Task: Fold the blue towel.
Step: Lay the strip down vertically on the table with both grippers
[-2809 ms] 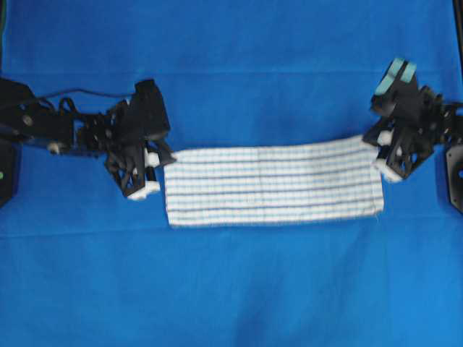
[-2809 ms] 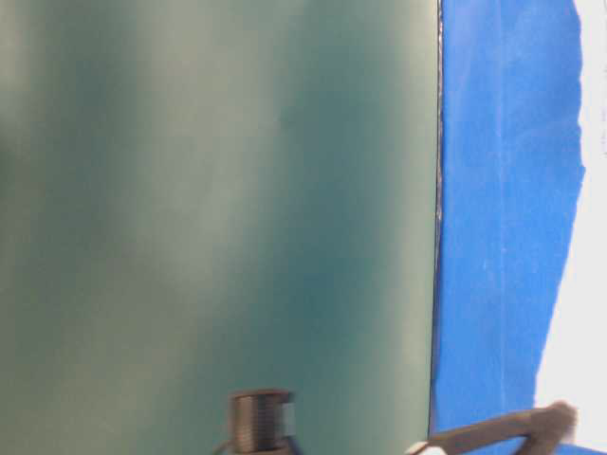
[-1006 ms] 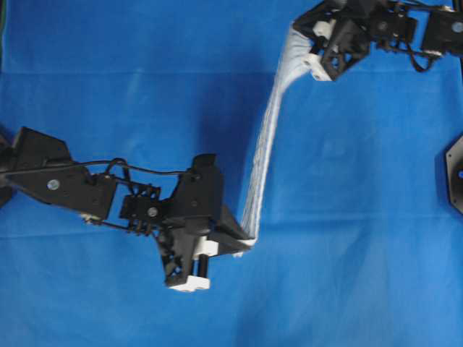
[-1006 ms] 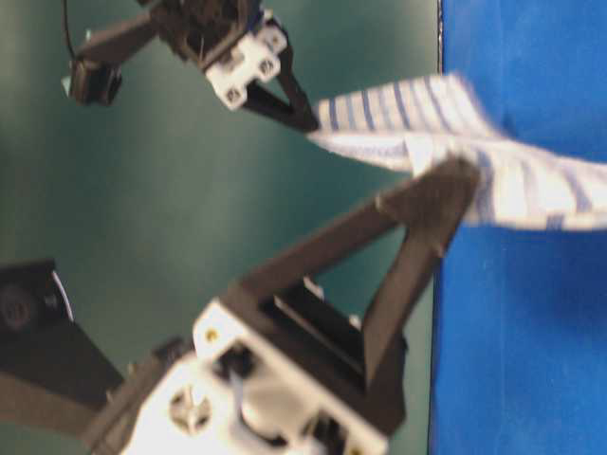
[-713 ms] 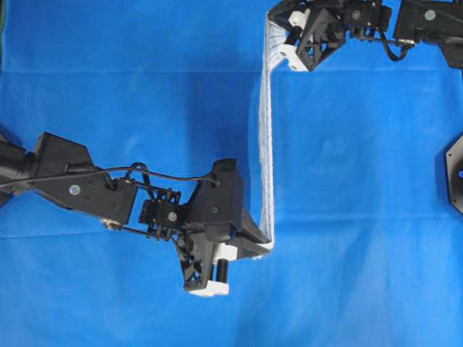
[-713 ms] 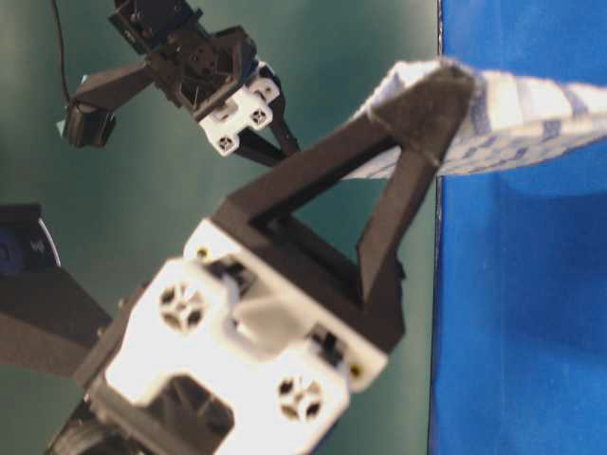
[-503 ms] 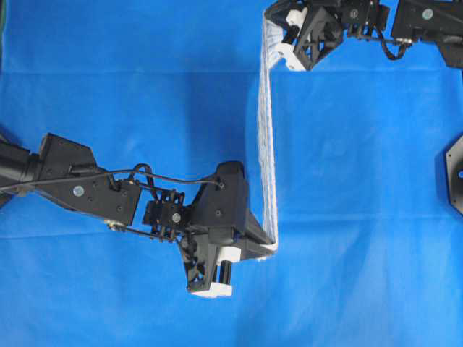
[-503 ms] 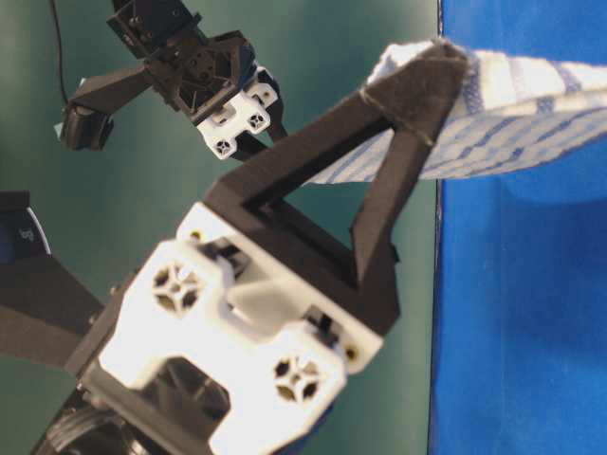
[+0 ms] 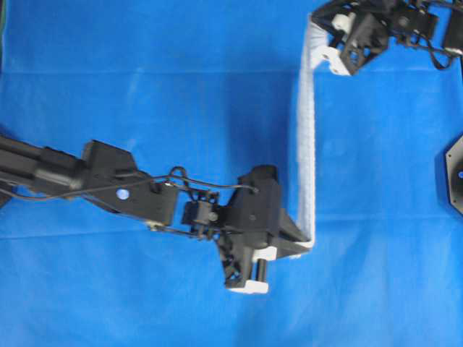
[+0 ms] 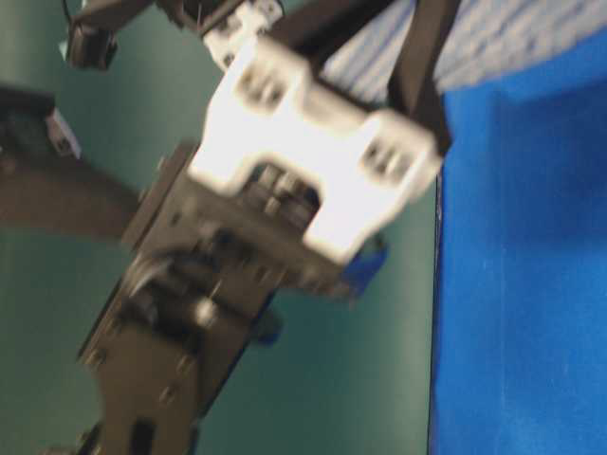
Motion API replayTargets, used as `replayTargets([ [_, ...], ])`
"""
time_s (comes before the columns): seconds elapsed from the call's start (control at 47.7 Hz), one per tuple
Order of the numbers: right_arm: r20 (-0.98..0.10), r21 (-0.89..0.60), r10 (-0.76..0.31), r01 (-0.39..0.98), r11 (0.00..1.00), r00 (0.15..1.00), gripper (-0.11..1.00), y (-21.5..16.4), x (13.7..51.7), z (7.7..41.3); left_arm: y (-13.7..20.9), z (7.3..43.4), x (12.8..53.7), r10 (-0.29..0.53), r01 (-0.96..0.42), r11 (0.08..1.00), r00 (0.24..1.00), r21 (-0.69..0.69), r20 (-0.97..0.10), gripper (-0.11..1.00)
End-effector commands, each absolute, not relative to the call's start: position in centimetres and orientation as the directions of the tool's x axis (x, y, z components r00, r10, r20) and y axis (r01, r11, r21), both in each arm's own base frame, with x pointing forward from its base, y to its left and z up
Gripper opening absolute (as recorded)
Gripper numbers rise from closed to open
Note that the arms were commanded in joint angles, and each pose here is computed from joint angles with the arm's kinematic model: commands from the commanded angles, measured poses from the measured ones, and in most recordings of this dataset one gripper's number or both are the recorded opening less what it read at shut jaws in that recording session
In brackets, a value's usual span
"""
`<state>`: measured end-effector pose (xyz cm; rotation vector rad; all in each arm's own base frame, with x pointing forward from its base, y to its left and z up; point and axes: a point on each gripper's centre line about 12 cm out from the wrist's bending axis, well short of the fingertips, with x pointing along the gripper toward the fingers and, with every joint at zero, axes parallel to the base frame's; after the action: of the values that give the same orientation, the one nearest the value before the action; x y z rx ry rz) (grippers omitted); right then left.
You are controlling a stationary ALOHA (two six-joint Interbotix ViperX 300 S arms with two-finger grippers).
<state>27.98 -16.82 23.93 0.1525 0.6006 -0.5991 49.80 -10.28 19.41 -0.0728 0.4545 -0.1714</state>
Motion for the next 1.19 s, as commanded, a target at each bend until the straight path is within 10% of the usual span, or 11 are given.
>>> replayTargets([
  [0.0,-0.559,-0.037,-0.499,0.582,0.812,0.662,0.05,-16.8,27.5,24.8,-10.2,21.2,51.1,-0.180,0.156,0.983,0.911,-0.096,-0.370,0.05],
  [1.174,-0.608,-0.037,-0.397,0.475,0.879,0.688,0.05,-19.2,39.3,19.8,-10.3,14.7,42.3,-0.196,0.126,0.978,0.826,-0.166,-0.529,0.05],
])
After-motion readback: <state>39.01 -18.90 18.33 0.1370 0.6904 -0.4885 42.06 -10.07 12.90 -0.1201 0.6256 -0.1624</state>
